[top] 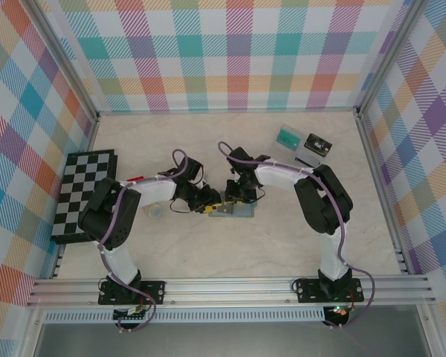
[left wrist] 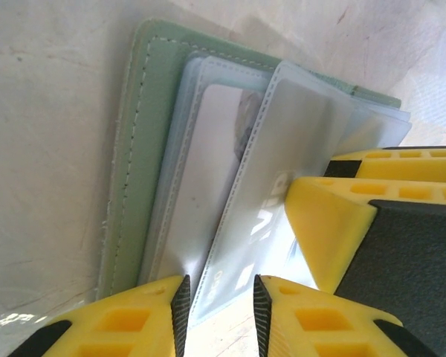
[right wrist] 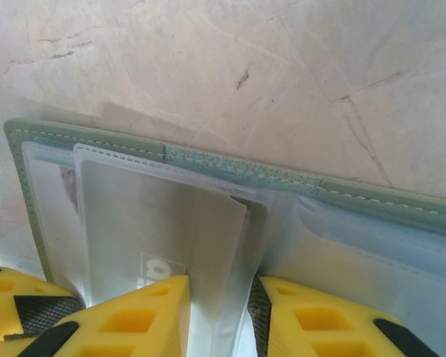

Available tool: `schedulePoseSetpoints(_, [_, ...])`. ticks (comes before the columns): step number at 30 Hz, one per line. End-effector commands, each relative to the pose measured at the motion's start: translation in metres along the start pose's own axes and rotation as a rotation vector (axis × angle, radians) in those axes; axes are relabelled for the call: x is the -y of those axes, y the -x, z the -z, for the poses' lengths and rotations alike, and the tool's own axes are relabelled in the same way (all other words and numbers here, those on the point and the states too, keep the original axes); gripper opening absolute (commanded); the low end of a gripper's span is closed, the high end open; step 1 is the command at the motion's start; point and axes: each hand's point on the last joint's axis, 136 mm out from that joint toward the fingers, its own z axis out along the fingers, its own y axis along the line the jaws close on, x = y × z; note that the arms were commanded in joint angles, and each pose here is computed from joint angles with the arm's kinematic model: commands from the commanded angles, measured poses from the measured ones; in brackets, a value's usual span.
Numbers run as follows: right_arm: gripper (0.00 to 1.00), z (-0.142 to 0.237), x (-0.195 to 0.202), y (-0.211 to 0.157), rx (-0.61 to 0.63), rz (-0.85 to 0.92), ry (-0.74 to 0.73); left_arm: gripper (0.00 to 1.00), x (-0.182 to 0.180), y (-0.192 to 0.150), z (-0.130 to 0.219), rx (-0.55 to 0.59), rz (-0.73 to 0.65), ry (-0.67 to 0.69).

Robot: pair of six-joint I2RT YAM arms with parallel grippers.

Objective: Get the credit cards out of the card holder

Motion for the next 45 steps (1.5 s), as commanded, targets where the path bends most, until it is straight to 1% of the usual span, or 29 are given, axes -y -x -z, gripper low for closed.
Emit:
schedulePoseSetpoints(1, [0.28, -0.027, 0.023, -0.023, -0.086, -0.046, -0.045, 0.32, -0.026, -0.006, -0.004, -0.029, 0.017, 0.119])
schedulePoseSetpoints(11, [0.27, -0.028, 0.016, -0.023, -0.090, -0.069, 0.041, 0.32, -0.026, -0.012, -0.013, -0.070, -0.012, 0.157])
schedulePoseSetpoints(20, [0.27, -0.025, 0.012, -0.021, -0.088, -0.079, 0.084, 0.31, -0.012, -0.012, -0.015, -0.082, -0.035, 0.103])
schedulePoseSetpoints(29, [0.28, -0.004, -0.005, -0.009, -0.041, -0.062, 0.162, 0.22, 0.000, -0.009, -0.016, -0.078, -0.054, 0.041])
schedulePoseSetpoints(34, [0.30, 0.012, -0.010, -0.003, -0.005, -0.066, 0.187, 0.13, 0.002, -0.007, -0.013, -0.062, -0.064, 0.042])
schedulePoseSetpoints(38, [0.36, 0.030, -0.007, 0.001, 0.049, -0.081, 0.178, 0.06, 0.000, -0.005, -0.006, -0.041, -0.084, 0.071])
schedulePoseSetpoints(41, [0.43, 0.048, -0.003, 0.005, 0.106, -0.086, 0.159, 0.04, -0.005, -0.006, 0.003, -0.026, -0.107, 0.120])
schedulePoseSetpoints(45, [0.59, 0.075, 0.006, 0.009, 0.192, -0.091, 0.112, 0.03, -0.014, -0.006, 0.019, -0.003, -0.144, 0.211])
